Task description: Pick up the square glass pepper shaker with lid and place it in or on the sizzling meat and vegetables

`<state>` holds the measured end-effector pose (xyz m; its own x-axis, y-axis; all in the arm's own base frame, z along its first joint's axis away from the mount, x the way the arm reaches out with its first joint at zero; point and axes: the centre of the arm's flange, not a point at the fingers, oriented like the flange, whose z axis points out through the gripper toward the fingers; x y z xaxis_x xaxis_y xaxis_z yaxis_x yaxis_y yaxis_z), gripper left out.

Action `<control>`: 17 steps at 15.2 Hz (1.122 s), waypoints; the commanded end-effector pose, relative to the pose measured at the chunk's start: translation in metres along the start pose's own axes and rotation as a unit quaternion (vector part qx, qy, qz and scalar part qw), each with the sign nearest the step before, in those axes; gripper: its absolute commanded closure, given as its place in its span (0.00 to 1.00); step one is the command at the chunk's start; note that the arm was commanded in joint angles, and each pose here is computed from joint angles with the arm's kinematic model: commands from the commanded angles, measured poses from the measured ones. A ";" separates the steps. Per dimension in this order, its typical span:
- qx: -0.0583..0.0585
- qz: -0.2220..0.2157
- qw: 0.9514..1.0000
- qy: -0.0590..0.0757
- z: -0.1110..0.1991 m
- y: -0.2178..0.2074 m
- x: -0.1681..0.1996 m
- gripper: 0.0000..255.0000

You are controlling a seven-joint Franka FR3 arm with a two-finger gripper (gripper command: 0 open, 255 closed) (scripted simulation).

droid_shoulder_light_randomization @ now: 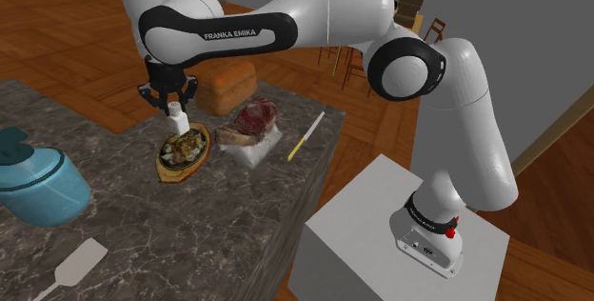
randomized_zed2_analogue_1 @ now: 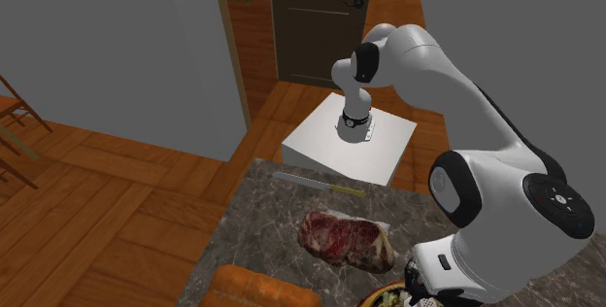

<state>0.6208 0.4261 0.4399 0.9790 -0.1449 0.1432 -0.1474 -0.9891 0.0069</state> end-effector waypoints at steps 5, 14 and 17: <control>0.000 0.000 1.000 0.000 0.027 -0.001 -0.005 1.00; 0.000 0.000 1.000 0.000 0.027 -0.001 -0.005 0.00; 0.000 0.000 1.000 0.000 0.027 -0.001 -0.005 0.00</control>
<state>0.6202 0.4265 0.4123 0.9790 -0.1449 0.1436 -0.1473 -0.9891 0.0064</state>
